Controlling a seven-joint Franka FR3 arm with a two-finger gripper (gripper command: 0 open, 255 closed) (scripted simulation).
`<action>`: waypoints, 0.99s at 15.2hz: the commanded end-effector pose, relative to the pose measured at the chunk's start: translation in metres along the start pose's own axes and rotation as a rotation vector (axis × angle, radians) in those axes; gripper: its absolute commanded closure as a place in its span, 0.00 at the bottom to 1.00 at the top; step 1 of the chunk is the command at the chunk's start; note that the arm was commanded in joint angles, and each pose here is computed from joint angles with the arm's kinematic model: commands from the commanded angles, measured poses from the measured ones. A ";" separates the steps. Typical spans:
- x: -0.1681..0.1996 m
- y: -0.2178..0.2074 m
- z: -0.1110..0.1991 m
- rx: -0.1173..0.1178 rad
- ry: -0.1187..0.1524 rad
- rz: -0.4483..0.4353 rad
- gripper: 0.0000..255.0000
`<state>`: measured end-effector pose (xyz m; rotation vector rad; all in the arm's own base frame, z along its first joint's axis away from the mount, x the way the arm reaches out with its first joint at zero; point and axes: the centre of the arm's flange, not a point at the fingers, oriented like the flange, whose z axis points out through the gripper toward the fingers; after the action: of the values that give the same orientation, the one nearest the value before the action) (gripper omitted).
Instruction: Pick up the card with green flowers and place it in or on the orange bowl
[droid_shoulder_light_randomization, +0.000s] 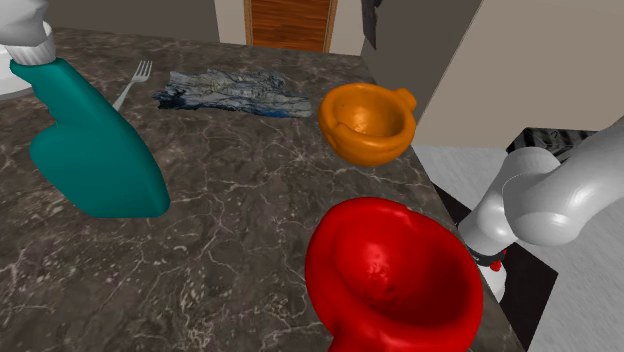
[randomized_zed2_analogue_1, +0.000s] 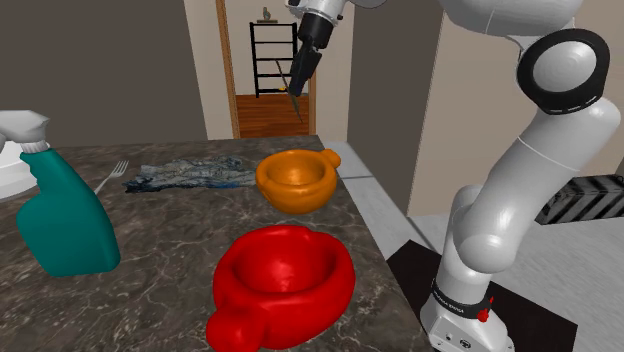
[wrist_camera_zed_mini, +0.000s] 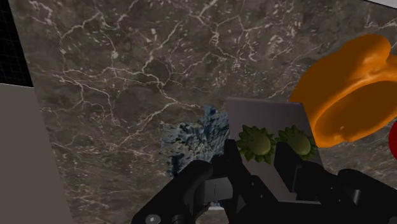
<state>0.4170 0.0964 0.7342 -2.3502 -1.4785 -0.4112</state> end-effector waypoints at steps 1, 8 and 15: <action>0.005 -0.001 -0.009 0.000 0.000 0.000 1.00; 0.018 -0.017 -0.033 0.000 0.000 0.000 1.00; 0.028 -0.108 -0.018 0.000 0.000 0.000 1.00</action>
<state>0.3417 0.1478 0.7757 -2.3491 -1.4796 -0.4112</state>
